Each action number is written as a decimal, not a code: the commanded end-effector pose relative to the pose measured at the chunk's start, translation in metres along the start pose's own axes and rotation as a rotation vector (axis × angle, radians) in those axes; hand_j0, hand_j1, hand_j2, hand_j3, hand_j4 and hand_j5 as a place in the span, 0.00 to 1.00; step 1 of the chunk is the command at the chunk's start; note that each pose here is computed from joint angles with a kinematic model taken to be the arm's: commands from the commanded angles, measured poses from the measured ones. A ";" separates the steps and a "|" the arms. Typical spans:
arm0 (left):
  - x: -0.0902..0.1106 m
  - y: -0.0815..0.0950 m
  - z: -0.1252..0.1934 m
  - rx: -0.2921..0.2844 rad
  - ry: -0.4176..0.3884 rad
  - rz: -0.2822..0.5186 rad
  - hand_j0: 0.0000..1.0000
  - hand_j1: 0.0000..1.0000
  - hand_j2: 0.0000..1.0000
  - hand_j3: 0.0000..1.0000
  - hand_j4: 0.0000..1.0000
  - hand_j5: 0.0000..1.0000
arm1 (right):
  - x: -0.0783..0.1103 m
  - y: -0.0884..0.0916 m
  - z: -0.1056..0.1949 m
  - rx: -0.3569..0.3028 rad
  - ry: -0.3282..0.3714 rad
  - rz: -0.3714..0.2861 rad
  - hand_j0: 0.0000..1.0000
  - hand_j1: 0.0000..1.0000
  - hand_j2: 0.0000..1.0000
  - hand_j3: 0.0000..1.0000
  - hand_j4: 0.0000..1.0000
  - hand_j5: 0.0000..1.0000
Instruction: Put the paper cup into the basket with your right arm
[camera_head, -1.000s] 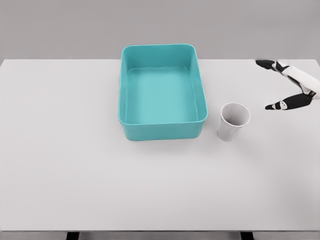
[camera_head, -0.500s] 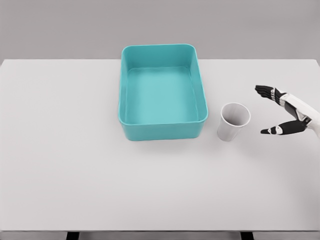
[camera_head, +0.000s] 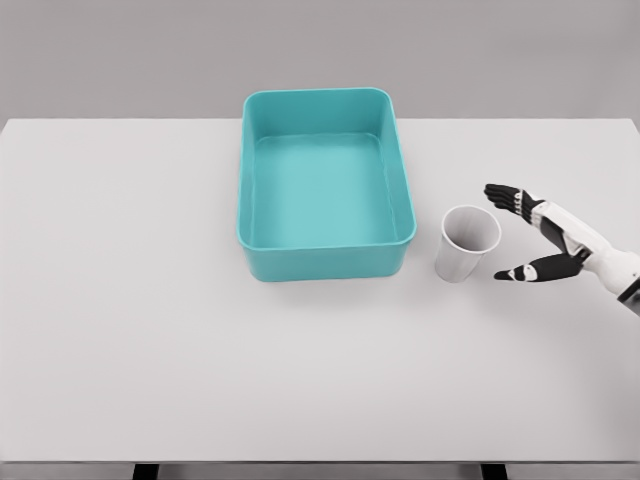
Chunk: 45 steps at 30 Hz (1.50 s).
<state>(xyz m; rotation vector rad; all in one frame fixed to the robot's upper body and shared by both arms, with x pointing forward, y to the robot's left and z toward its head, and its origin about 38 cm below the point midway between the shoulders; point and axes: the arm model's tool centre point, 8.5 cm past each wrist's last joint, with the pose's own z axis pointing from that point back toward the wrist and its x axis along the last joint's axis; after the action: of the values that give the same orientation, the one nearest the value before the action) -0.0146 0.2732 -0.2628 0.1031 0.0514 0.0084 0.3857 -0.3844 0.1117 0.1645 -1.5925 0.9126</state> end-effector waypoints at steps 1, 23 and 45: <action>0.000 0.000 0.000 0.000 0.000 0.000 1.00 1.00 1.00 1.00 1.00 1.00 | 0.000 0.001 -0.002 -0.004 -0.006 -0.009 1.00 1.00 1.00 1.00 1.00 1.00; 0.000 0.000 0.000 0.000 0.000 0.000 1.00 1.00 1.00 1.00 1.00 1.00 | -0.001 0.013 -0.017 -0.008 -0.034 -0.040 1.00 1.00 1.00 1.00 1.00 1.00; 0.000 0.000 0.000 0.000 0.000 0.000 1.00 1.00 1.00 1.00 1.00 1.00 | -0.005 0.026 -0.034 -0.013 -0.055 -0.072 1.00 1.00 1.00 1.00 1.00 1.00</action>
<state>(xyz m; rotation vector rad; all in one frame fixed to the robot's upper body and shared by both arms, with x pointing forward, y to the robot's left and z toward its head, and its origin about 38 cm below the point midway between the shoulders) -0.0146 0.2732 -0.2628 0.1031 0.0515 0.0085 0.3981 -0.3484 0.0933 0.2338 -1.6302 0.8537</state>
